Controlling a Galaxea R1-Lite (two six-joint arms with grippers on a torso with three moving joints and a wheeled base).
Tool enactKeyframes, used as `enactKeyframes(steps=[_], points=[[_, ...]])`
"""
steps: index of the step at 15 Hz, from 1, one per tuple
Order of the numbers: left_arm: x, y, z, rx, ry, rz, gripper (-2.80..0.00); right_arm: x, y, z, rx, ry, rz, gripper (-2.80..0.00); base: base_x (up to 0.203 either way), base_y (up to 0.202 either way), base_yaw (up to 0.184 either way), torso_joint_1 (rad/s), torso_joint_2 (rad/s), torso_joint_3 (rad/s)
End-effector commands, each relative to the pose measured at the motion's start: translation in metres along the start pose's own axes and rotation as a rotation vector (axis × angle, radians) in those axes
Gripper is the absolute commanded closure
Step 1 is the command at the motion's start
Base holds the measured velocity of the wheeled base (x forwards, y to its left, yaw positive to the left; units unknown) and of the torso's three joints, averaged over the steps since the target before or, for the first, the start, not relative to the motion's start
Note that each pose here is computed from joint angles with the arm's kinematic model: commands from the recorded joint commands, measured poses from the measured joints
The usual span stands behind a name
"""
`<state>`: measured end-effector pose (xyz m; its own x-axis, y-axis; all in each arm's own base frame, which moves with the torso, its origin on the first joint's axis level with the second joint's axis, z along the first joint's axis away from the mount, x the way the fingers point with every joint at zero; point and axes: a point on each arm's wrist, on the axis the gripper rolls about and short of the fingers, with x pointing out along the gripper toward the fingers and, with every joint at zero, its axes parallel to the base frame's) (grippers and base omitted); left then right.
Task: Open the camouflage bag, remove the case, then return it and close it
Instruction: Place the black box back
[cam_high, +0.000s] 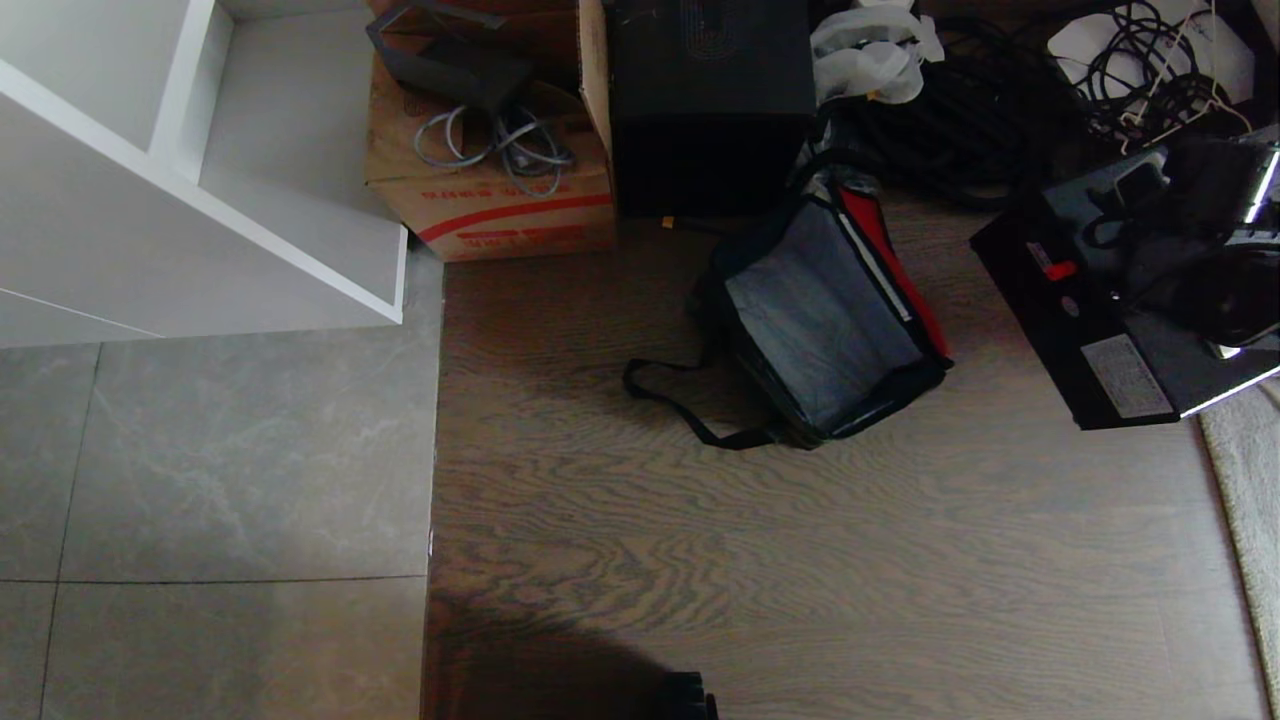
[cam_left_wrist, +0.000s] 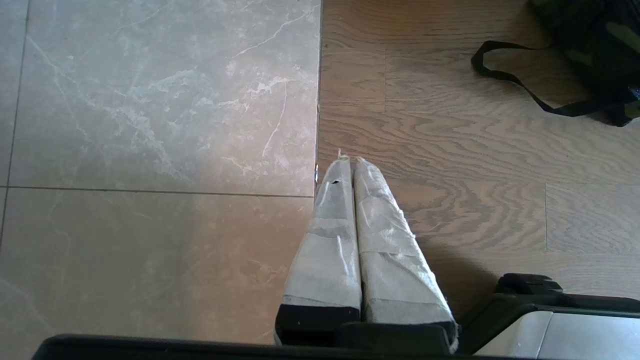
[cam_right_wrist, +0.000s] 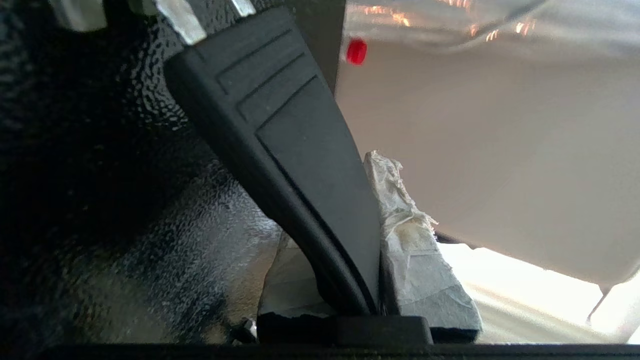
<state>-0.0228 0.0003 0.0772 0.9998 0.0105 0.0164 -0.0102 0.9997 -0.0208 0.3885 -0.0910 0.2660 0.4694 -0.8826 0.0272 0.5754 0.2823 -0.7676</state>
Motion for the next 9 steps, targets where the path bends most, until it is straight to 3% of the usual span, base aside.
enactKeyframes(steps=[1, 9], points=[[0.001, 0.0, -0.003, -0.001, 0.009, 0.001, 0.0, -0.031, -0.039, 0.009, 0.031, -0.1, 0.039, 0.0, 0.0, 0.0, 0.0, 0.0, 0.0, 0.0], [0.001, 0.0, -0.003, -0.001, 0.01, 0.002, 0.0, -0.132, -0.04, 0.053, 0.093, -0.405, 0.253, 0.0, 0.0, 0.0, 0.0, 0.0, 0.0, 0.0]])
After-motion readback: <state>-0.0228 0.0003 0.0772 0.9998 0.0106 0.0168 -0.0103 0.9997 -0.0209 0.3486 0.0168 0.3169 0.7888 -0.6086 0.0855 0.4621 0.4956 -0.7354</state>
